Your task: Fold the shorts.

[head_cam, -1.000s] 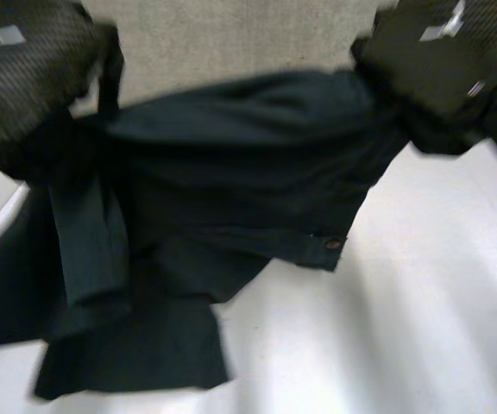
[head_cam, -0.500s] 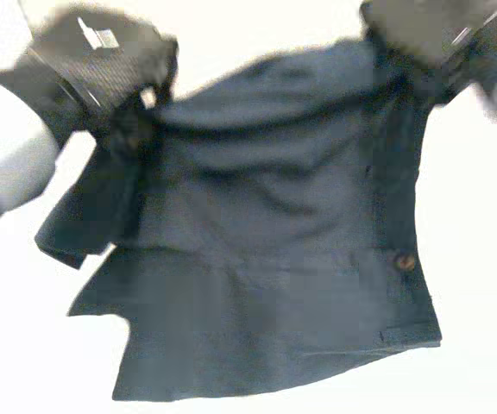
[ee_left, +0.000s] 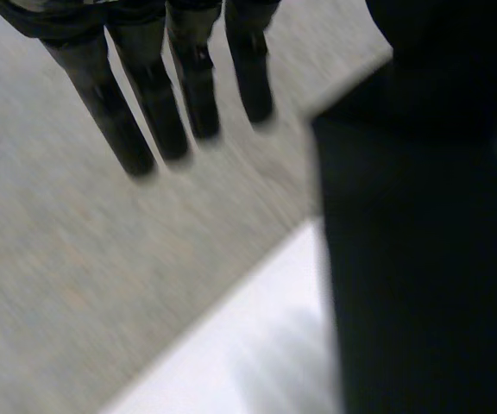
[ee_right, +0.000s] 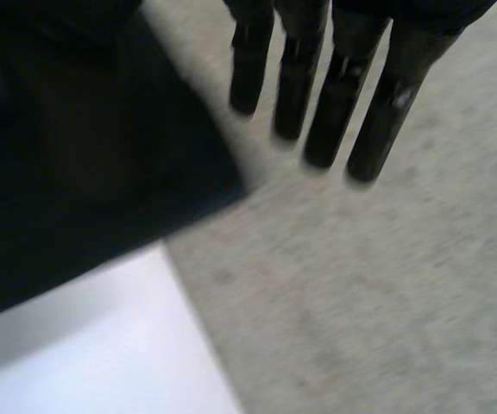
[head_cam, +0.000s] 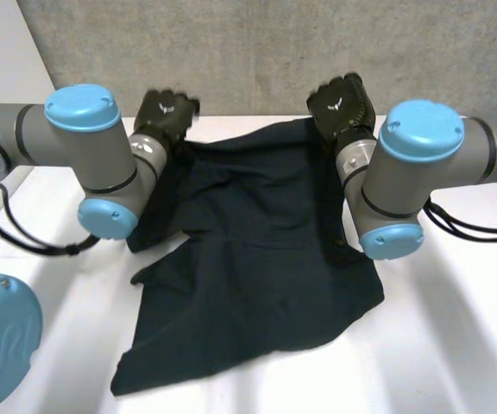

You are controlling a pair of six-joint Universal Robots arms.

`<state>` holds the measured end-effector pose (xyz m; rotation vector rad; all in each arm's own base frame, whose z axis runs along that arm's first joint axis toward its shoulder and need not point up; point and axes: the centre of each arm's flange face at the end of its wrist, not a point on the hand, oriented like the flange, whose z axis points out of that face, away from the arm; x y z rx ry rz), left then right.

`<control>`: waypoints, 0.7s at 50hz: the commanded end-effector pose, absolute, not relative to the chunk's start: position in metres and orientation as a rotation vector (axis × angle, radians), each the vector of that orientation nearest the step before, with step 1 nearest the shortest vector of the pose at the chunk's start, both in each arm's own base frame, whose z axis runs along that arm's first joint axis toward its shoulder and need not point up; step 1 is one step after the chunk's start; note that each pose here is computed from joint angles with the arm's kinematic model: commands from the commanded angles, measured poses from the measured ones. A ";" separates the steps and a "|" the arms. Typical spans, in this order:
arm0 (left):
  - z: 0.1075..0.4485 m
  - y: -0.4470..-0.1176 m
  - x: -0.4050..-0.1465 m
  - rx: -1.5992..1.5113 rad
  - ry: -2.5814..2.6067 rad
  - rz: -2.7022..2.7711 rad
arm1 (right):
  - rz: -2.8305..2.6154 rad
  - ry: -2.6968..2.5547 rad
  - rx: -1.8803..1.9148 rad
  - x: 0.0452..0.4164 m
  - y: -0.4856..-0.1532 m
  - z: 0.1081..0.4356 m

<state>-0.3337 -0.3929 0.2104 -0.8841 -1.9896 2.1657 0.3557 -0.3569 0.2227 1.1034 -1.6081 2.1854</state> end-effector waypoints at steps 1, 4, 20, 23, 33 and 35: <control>0.225 -0.410 -0.346 -0.826 -1.752 2.399 | 2.229 -1.523 1.055 0.355 -0.370 0.219; 0.218 -0.406 -0.347 -0.844 -1.778 2.371 | 2.196 -1.591 1.077 0.349 -0.362 0.222; 0.244 -0.289 -0.279 -0.917 -2.224 1.984 | 1.844 -2.239 1.354 0.277 -0.277 0.226; 0.240 -0.263 -0.264 -0.872 -2.322 1.891 | 1.770 -2.340 1.412 0.264 -0.264 0.214; 0.213 -0.156 -0.221 -0.720 -2.455 1.600 | 1.689 -2.506 1.534 0.240 -0.234 0.159; 0.210 -0.142 -0.214 -0.716 -2.460 1.591 | 1.717 -2.484 1.530 0.239 -0.233 0.153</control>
